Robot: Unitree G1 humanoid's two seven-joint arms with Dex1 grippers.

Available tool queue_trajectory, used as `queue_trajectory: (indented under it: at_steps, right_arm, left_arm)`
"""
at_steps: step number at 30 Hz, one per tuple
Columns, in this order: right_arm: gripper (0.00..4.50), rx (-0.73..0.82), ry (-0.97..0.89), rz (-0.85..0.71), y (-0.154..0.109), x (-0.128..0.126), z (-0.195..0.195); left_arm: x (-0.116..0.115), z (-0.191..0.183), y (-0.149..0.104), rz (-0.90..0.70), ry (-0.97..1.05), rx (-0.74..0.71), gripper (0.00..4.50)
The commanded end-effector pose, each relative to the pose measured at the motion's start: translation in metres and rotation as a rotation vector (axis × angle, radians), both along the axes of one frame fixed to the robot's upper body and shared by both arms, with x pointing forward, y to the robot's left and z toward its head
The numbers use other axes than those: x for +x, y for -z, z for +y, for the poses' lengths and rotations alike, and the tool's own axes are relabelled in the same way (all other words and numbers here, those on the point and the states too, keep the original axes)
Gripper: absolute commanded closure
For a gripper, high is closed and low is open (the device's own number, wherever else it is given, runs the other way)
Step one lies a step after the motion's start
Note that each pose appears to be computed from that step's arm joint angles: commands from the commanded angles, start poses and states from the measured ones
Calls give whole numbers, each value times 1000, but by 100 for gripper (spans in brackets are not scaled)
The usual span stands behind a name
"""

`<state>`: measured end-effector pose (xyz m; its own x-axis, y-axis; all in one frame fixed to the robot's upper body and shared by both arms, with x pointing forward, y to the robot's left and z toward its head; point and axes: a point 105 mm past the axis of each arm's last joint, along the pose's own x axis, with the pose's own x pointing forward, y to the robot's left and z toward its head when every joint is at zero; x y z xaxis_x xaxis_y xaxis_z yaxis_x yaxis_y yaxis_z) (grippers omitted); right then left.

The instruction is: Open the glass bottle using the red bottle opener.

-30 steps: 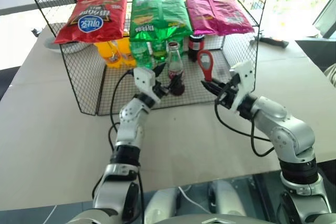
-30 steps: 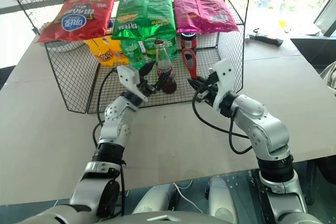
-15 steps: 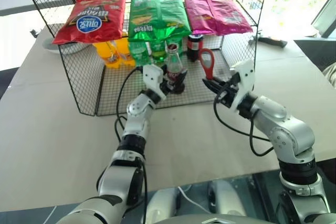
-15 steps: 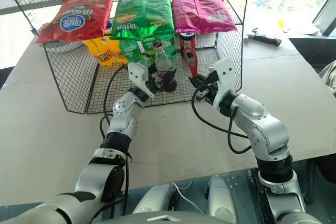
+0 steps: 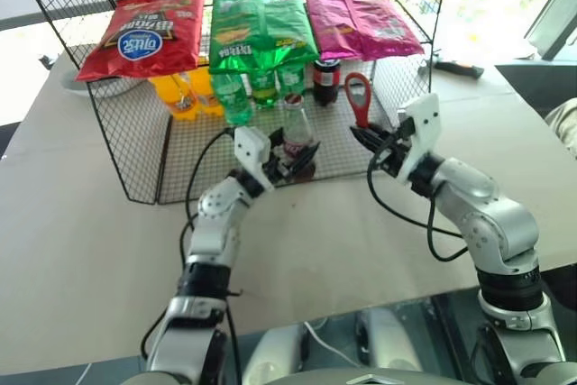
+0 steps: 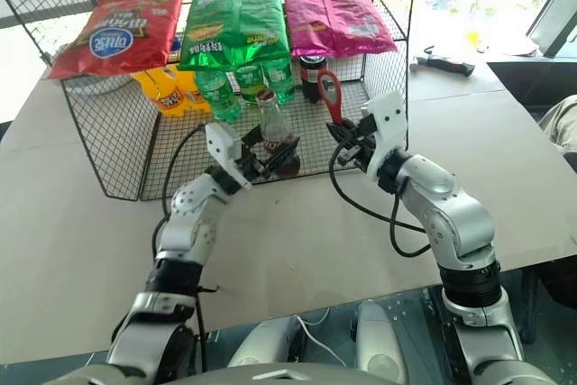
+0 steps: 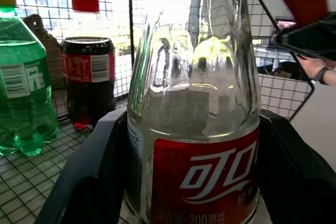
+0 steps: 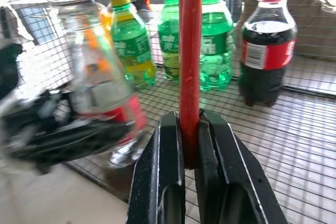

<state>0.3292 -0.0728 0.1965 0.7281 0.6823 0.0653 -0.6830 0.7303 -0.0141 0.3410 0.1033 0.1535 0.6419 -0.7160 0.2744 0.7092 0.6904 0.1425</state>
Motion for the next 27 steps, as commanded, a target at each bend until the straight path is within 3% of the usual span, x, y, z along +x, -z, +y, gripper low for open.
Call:
queue_trajectory:
  at_steps: [1,7,17,18,20,27]
  right_arm:
    - [450,18,-6,-70,-16,-1,0]
    - [450,17,-17,-74,-15,1,2]
    - [450,13,-30,-75,-15,2,5]
    - [450,13,-30,-75,-15,2,5]
    - [450,13,-32,-76,-16,3,6]
    - [450,4,-45,-81,-16,3,7]
  left_arm:
    - [-24,-6,-26,-91,49,9,185]
    - [-41,-7,-15,-62,47,34,185]
    - [-46,-6,7,-39,-30,-1,185]
    - [-46,-6,6,-40,-32,-9,83]
    - [-48,-4,3,-49,-27,-8,2]
    - [-53,-3,-18,-107,-3,-46,2]
